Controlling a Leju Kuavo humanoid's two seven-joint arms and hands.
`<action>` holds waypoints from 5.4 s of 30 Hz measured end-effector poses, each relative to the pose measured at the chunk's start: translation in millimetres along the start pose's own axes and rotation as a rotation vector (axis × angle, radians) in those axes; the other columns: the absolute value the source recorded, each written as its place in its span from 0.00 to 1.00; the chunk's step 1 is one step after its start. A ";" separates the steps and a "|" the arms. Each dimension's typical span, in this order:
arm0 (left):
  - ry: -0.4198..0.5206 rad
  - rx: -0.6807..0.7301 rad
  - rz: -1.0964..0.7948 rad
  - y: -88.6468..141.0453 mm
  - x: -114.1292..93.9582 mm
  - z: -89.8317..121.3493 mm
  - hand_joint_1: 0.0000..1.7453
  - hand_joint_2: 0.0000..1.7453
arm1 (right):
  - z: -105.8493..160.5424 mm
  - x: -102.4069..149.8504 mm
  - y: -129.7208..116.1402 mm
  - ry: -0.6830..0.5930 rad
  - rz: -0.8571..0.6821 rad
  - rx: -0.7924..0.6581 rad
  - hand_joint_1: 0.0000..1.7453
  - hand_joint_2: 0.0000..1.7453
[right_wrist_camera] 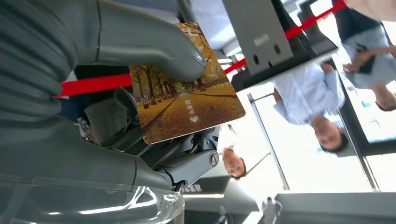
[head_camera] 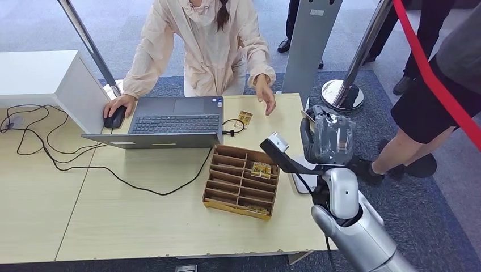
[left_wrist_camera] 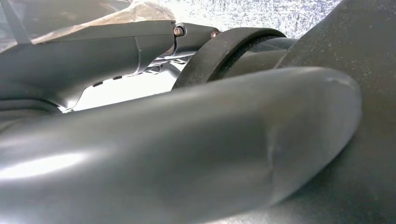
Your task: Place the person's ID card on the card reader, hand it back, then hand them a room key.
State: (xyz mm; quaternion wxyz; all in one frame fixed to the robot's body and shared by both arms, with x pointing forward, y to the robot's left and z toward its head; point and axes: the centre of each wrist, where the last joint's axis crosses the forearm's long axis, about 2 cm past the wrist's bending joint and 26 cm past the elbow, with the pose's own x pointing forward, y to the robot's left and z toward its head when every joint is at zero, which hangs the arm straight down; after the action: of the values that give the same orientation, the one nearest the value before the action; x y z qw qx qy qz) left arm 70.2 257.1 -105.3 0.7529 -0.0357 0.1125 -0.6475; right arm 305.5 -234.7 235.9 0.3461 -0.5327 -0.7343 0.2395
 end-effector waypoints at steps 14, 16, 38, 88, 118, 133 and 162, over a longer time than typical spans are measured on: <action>-0.006 -0.003 -0.002 0.9 0.1 0.4 0.00 0.00 | -51.9 55.9 -47.0 -0.187 -0.156 -0.230 0.83 1.00; -0.008 -0.003 -0.002 1.0 0.1 0.5 0.00 0.00 | -57.8 65.1 -47.0 -0.208 -0.188 -0.232 0.84 1.00; -0.010 -0.005 -0.005 3.0 0.2 1.3 0.00 0.00 | -78.6 159.8 34.9 -0.319 -0.407 0.032 0.86 1.00; -0.009 -0.001 -0.019 0.1 -0.7 -0.1 0.00 0.00 | -60.0 140.5 90.1 -0.176 -0.293 0.329 0.00 1.00; 0.007 -0.003 -0.008 -1.0 1.5 0.0 0.00 0.00 | 6.8 19.5 38.5 -0.071 -0.141 0.244 0.00 1.00; 0.005 -0.006 0.003 -1.0 1.5 0.0 0.00 0.00 | 7.7 18.6 -9.1 -0.095 -0.288 0.274 0.11 1.00; 0.000 -0.002 0.004 -0.3 2.4 0.4 0.00 0.00 | 66.1 65.6 34.4 -0.181 -0.373 0.443 0.71 1.00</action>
State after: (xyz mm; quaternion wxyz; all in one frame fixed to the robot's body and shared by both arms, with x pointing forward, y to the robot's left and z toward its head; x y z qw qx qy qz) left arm 70.3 254.6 -105.1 0.7540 -0.0363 0.1132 -0.6460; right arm 263.5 -160.4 185.1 0.4251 -0.2767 -0.7771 0.3727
